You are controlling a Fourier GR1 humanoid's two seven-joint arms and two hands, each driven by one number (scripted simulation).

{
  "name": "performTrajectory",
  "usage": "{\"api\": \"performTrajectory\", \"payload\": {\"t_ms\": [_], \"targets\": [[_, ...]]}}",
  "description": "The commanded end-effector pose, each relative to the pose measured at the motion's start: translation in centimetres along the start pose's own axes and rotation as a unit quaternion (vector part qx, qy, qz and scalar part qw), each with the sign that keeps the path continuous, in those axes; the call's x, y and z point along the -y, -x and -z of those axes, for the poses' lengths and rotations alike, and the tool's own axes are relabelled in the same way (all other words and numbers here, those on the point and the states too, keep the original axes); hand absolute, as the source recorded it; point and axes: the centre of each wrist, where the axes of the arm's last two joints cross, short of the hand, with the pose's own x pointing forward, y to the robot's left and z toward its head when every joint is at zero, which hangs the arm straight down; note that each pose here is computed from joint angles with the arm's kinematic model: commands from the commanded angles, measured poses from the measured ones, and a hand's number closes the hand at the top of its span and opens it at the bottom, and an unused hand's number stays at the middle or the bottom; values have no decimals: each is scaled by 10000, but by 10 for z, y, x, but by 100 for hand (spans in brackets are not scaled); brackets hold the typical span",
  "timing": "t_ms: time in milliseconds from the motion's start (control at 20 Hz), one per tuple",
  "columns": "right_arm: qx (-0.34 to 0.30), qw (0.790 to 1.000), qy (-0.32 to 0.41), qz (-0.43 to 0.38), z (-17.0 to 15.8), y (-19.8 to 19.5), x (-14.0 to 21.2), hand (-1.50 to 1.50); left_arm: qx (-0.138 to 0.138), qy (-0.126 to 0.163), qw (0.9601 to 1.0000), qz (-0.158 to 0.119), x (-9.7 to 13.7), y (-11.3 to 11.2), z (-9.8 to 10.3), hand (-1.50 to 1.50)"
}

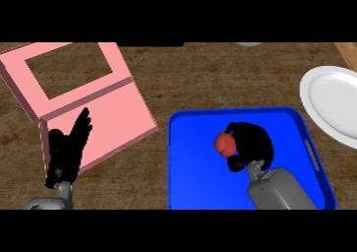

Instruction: Pick the bell pepper from the tray and place it in the plate

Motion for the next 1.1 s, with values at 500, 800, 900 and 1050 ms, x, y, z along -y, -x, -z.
{"api": "performTrajectory", "payload": {"t_ms": [500, 800, 900, 1050], "targets": [[529, 9881, 1416, -266, 5, 32, 46, 150, -15, -43, 10000, -34, 17, 8, 1, 0], [2112, 9640, 1603, 192, 17, 123, 96, 150, 39, 78, 10000, 2, 5, 1, 2, 0], [2235, 9565, 1858, 246, 18, 141, 107, 150, -20, 71, 10000, -65, 6, 6, -9, 0], [2276, 9428, 2347, 655, 15, 142, 123, 150, -176, 48, 9998, -97, -1, 7, 4, 0]]}}
